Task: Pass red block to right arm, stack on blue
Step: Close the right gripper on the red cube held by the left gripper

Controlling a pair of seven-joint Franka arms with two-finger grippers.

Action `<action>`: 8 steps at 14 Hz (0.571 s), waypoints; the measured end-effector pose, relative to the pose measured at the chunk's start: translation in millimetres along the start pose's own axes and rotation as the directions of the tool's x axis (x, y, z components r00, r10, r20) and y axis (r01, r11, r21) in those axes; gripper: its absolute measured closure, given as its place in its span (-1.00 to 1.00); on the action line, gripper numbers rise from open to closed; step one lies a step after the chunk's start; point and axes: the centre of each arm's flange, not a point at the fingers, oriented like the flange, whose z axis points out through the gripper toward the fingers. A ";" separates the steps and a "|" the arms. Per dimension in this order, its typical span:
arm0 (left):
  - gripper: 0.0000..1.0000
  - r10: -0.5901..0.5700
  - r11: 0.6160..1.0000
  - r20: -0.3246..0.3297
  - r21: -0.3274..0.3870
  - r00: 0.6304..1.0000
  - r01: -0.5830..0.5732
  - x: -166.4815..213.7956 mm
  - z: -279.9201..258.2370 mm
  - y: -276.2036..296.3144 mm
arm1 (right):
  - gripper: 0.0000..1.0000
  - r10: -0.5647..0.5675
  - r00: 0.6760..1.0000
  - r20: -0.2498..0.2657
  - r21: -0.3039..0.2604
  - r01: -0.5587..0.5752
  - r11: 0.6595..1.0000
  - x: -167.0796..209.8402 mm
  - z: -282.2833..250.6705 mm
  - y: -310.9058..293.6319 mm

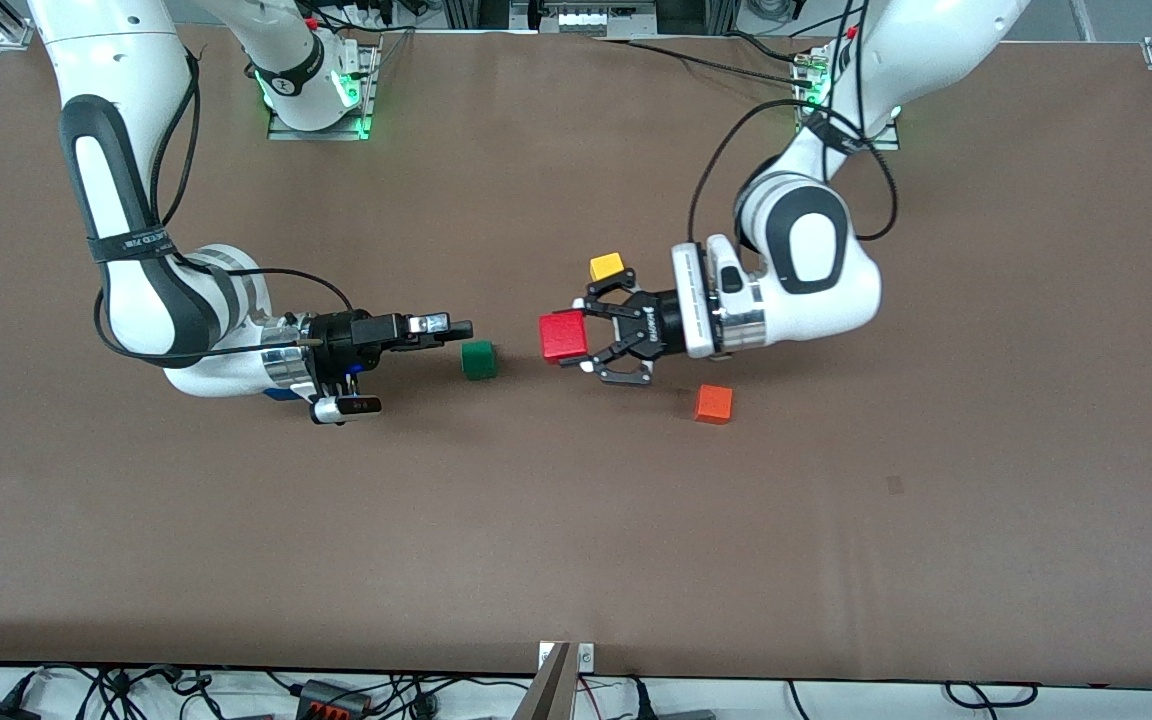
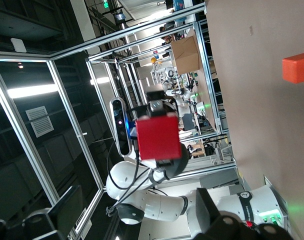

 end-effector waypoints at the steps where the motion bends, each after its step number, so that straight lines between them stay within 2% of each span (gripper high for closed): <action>1: -0.11 -0.010 1.000 -0.007 -0.009 1.000 0.010 -3.7 9.9 7.6 | -1.00 -0.004 1.000 0.004 -0.001 0.004 1.000 3.7 2.4 0.0; 4: -0.11 -0.031 1.000 -0.015 -0.006 0.999 0.031 -4.7 22.1 17.9 | -1.00 -0.002 1.000 0.022 -0.014 0.002 1.000 13.8 19.5 11.6; 8: -0.11 -0.052 0.999 -0.028 -0.010 0.998 0.052 -4.9 34.2 29.3 | -1.00 0.000 1.000 0.023 -0.074 0.001 0.997 16.6 45.3 21.4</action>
